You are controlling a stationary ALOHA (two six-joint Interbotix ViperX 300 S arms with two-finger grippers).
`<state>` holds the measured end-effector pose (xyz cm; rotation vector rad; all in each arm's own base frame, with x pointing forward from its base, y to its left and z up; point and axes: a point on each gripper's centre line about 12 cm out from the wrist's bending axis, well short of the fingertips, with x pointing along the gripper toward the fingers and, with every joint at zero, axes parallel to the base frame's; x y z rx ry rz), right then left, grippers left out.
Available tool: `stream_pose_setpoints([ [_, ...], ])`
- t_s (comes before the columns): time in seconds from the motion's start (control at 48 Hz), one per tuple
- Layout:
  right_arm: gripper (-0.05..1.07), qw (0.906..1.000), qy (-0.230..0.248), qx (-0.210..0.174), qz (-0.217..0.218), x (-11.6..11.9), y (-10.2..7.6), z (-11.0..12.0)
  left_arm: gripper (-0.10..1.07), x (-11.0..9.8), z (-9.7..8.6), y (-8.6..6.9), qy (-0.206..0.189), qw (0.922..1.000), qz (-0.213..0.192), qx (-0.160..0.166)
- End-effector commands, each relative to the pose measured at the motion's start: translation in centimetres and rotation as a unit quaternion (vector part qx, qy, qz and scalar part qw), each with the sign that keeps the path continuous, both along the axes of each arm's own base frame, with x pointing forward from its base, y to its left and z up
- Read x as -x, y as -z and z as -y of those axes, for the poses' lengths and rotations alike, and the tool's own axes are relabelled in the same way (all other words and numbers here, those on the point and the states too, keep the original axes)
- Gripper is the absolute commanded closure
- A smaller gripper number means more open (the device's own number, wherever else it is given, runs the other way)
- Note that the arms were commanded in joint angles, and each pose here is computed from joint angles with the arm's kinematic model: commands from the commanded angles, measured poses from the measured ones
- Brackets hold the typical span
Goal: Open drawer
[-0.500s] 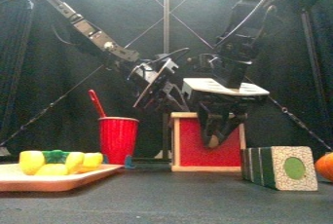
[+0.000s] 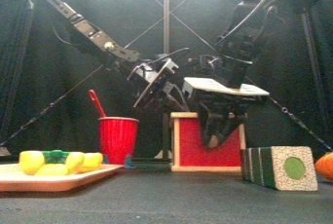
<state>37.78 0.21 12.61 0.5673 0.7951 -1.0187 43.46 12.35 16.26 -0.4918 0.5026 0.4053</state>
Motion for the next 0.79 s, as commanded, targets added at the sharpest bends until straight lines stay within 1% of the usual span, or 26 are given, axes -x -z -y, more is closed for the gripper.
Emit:
stream_pose_setpoints([
  [0.0,0.59,0.9989,-0.026,-0.031,0.022,-0.4,-0.8,-1.3,0.48,0.0,-0.2,-0.2,-0.001,1.0000,-0.001,0.001],
  [0.104,0.59,0.9985,-0.034,-0.041,0.015,-0.3,-0.6,-1.9,0.48,0.0,-0.2,-0.1,-0.001,1.0000,-0.002,0.001],
  [0.271,0.59,0.9978,-0.047,-0.047,0.004,-0.1,-0.5,-2.7,0.48,0.0,-0.2,-0.1,-0.004,1.0000,-0.001,0.005],
  [0.396,0.59,0.9974,-0.054,-0.047,0.003,0.0,-0.6,-3.0,0.48,0.0,-0.3,-0.1,-0.005,1.0000,-0.001,0.005],
  [0.625,0.59,0.9959,-0.074,-0.052,0.001,0.6,-0.6,-4.7,0.48,0.0,-0.3,-0.1,-0.007,1.0000,0.000,0.007],
  [0.771,0.59,0.9948,-0.085,-0.058,0.003,0.9,-0.6,-5.4,0.48,0.0,-0.4,-0.1,-0.011,0.9999,0.001,0.011],
])
